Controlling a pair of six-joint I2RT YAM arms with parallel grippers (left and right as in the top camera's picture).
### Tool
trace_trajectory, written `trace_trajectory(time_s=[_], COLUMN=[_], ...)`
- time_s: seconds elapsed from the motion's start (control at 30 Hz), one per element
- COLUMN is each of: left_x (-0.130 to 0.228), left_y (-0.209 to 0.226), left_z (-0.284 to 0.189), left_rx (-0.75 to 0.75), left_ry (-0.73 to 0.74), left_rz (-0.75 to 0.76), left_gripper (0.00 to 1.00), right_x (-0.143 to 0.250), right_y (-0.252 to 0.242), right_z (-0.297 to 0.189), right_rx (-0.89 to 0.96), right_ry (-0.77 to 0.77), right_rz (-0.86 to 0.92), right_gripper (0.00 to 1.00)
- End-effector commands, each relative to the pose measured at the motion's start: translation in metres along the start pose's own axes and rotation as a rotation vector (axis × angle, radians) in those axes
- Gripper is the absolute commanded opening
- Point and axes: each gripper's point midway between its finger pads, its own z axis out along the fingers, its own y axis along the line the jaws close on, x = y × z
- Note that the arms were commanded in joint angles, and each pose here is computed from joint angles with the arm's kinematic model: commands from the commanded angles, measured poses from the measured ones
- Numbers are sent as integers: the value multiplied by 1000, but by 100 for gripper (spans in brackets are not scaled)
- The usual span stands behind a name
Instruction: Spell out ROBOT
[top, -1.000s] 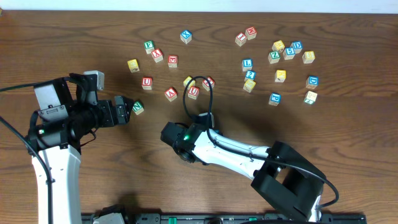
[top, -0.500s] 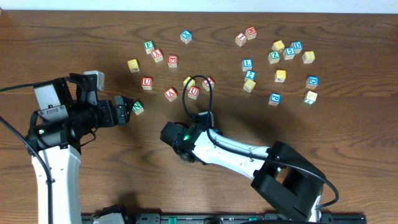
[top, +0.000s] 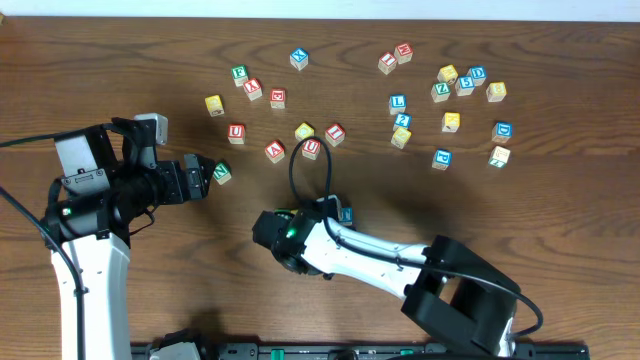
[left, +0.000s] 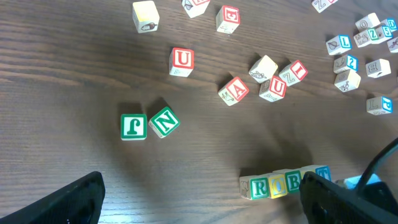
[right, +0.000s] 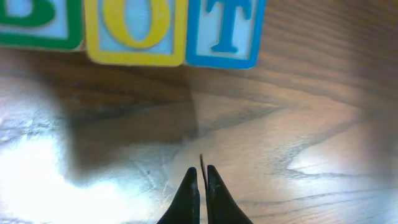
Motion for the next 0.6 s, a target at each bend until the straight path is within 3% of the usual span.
trace_trajectory(time_s=[0.0, 0.27, 0.43, 0.57], left_x=[-7, -7, -7, -7], left_y=[-1, -1, -1, -1], left_z=[-4, -4, -4, -4], left_rx=[1, 1, 1, 1], left_ry=[-20, -20, -20, -20], left_rz=[12, 12, 12, 12], left_gripper=[98, 98, 98, 98], right_x=[-26, -97, -117, -127], right_y=[-15, -85, -172, -229], right_z=[-18, -85, -71, -48], right_rx=[21, -14, 95, 154], right_ry=[-75, -260, -227, -177], right_rz=[84, 295, 447, 531], right_gripper=[1, 1, 1, 13])
